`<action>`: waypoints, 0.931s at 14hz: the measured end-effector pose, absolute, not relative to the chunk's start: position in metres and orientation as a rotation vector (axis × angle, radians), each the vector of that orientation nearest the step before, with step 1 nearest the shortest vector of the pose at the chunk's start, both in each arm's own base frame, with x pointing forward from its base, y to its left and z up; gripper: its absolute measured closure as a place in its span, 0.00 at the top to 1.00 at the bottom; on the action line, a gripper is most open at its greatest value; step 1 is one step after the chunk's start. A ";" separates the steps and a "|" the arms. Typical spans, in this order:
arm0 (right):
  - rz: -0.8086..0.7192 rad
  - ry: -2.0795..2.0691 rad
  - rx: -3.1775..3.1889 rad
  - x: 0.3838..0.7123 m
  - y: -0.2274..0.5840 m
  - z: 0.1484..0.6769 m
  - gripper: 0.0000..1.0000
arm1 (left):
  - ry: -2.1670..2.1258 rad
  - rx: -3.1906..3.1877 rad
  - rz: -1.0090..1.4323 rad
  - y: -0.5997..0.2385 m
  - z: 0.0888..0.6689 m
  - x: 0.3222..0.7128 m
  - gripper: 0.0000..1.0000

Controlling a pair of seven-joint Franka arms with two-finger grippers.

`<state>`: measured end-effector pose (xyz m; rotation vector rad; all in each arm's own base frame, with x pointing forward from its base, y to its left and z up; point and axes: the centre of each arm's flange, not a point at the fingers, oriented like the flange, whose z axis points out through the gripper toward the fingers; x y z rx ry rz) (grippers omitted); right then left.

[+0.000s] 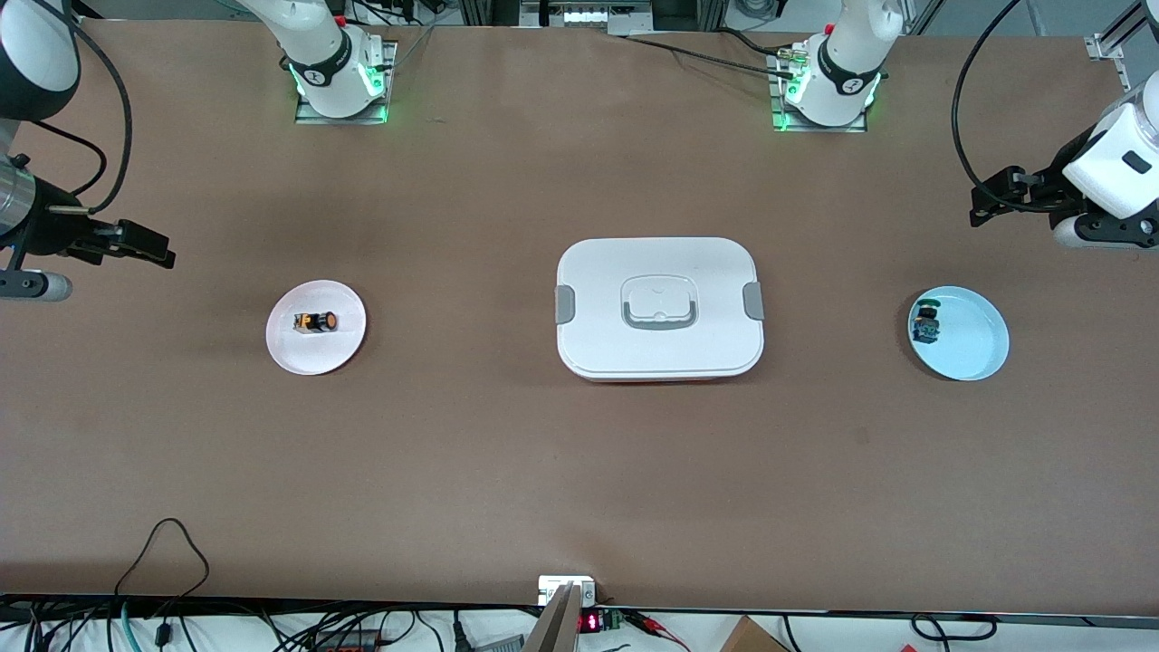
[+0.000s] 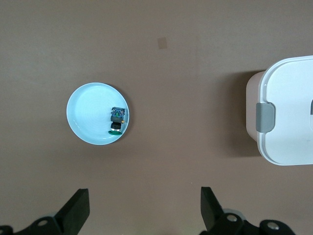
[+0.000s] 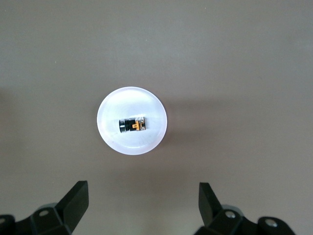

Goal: Transfer orange switch to right arm and place

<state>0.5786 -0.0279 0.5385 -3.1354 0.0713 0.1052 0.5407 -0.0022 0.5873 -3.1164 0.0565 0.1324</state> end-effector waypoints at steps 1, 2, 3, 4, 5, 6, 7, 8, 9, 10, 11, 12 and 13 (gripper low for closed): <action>0.099 0.072 -3.133 0.573 -0.028 0.539 1.00 | 0.055 -3.116 0.132 -0.002 0.587 0.541 1.00; 0.092 0.071 -3.131 0.568 -0.029 0.542 1.00 | 0.054 -3.117 0.133 -0.001 0.587 0.541 1.00; 0.074 0.071 -3.130 0.566 -0.028 0.548 1.00 | 0.053 -3.117 0.133 -0.001 0.587 0.541 1.00; 0.057 0.068 -3.130 0.564 -0.028 0.556 1.00 | 0.052 -3.117 0.133 -0.001 0.588 0.541 1.00; 0.045 0.065 -3.130 0.562 -0.027 0.563 1.00 | 0.052 -3.117 0.133 -0.001 0.588 0.541 1.00; 0.037 0.062 -3.129 0.561 -0.026 0.568 1.00 | 0.052 -3.117 0.133 -0.001 0.588 0.541 1.00; 0.032 0.058 -3.129 0.560 -0.025 0.571 1.00 | 0.052 -3.117 0.133 -0.001 0.588 0.541 1.00; 0.028 0.053 -3.129 0.561 -0.023 0.573 1.00 | 0.052 -3.117 0.133 -0.001 0.588 0.541 1.00; 0.024 0.048 -3.130 0.561 -0.021 0.574 1.00 | 0.052 -3.117 0.133 -0.001 0.588 0.541 1.00; 0.022 0.045 -3.130 0.561 -0.021 0.576 1.00 | 0.052 -3.117 0.133 -0.001 0.588 0.541 1.00; 0.027 0.042 -3.130 0.561 -0.020 0.577 1.00 | 0.052 -3.117 0.133 -0.001 0.588 0.541 1.00; 0.040 0.040 -3.129 0.560 -0.020 0.577 1.00 | 0.052 -3.117 0.133 -0.001 0.588 0.541 1.00; 0.048 0.038 -3.129 0.559 -0.020 0.579 1.00 | 0.052 -3.117 0.133 -0.001 0.588 0.541 1.00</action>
